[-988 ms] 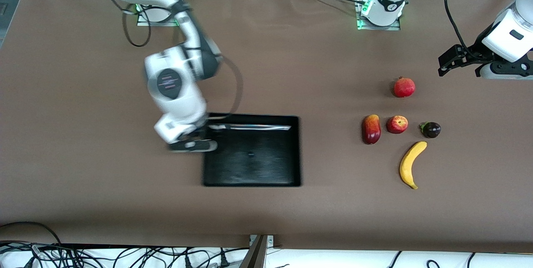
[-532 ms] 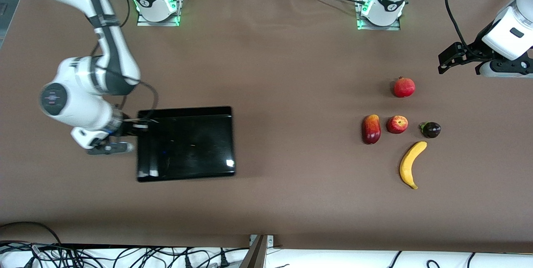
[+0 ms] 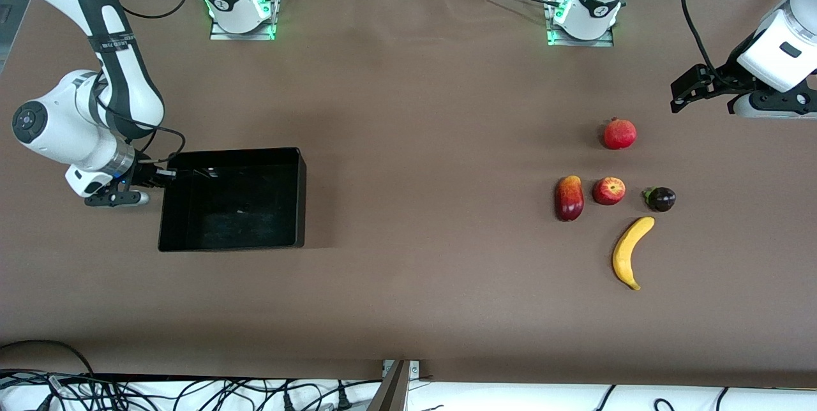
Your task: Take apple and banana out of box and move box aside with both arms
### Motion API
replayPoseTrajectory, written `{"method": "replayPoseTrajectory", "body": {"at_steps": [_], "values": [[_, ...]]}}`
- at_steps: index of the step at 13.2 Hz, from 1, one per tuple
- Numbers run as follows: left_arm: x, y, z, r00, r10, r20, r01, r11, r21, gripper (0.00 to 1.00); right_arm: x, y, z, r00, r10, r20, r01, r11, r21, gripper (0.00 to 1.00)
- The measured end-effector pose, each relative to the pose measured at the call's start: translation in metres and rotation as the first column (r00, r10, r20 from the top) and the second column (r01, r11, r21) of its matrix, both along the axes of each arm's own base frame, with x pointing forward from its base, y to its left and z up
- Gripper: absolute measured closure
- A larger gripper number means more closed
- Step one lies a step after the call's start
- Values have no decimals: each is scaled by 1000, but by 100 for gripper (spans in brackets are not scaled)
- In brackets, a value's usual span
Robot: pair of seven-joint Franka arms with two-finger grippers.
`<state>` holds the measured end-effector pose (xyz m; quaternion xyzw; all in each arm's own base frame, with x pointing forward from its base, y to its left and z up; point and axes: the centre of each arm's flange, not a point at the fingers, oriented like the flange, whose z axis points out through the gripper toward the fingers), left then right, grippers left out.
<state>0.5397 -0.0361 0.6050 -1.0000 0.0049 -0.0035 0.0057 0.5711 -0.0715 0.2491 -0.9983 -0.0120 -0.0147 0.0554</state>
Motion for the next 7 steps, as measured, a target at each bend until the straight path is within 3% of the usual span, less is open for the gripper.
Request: {"method": "replayPoseTrajectory", "body": {"at_steps": [2,4,7], "values": [[0,0,0,1000,0,-1,0,1000,0,0,-7,0,-7,1000,-8,8,8,1000,-5,95],[0,0,0,1000,0,-1,0,1000,0,0,-9,0,-9,1000,-9,4,9,1000,-5,79],[0,0,0,1000,0,-1,0,1000,0,0,10,11,23,999,17,35,-18,1000,10,46]]}}
